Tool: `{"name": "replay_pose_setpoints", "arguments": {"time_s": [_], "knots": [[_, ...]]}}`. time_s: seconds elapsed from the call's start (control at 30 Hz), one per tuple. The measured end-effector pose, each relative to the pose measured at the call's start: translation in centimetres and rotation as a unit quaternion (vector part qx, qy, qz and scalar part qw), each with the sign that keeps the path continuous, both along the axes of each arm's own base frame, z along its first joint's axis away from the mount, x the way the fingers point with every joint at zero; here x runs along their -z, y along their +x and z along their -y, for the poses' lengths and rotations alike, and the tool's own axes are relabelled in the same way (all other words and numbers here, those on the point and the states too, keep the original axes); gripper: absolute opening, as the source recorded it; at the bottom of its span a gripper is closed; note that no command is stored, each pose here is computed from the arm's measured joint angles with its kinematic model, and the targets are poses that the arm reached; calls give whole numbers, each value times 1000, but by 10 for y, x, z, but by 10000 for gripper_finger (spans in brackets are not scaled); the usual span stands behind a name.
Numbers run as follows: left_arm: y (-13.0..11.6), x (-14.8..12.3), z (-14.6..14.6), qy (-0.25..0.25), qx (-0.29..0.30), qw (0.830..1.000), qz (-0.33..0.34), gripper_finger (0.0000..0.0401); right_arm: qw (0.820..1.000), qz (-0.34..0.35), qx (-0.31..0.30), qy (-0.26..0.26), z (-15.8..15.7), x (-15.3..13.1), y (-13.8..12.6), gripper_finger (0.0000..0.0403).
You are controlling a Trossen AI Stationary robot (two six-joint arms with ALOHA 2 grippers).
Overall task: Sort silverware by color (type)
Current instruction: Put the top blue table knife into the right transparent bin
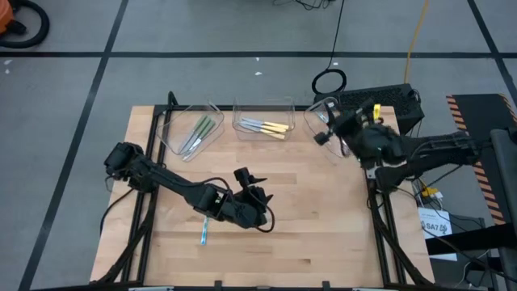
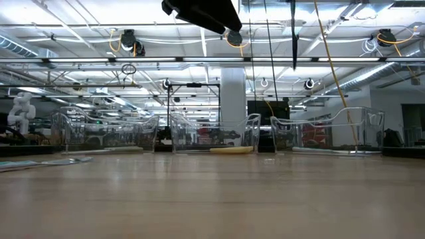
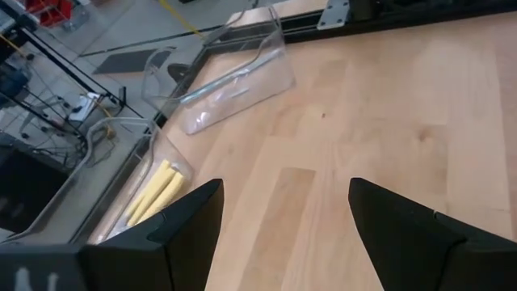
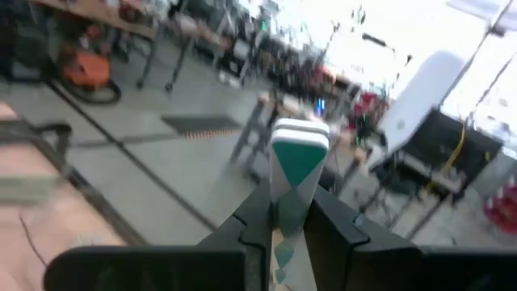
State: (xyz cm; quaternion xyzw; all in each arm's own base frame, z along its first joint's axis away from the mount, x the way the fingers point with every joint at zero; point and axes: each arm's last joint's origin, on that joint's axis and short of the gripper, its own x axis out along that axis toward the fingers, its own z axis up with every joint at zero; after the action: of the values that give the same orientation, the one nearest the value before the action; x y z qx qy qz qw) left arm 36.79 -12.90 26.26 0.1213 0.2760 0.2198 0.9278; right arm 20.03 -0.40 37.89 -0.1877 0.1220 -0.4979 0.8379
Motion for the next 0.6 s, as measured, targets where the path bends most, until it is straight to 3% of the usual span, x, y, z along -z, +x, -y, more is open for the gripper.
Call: {"name": "replay_pose_setpoints", "arguments": {"time_s": [0.17,0.3,0.6], "knots": [[1,1,-1,-9,7,1000,-4,273,996,-24,28,83,36,26,-7,43],[-1,2,-1,-9,5,1000,-11,273,987,-29,15,155,57,38,-9,43],[-1,2,-2,-11,3,1000,-12,273,950,-98,42,295,97,69,-20,43]]}}
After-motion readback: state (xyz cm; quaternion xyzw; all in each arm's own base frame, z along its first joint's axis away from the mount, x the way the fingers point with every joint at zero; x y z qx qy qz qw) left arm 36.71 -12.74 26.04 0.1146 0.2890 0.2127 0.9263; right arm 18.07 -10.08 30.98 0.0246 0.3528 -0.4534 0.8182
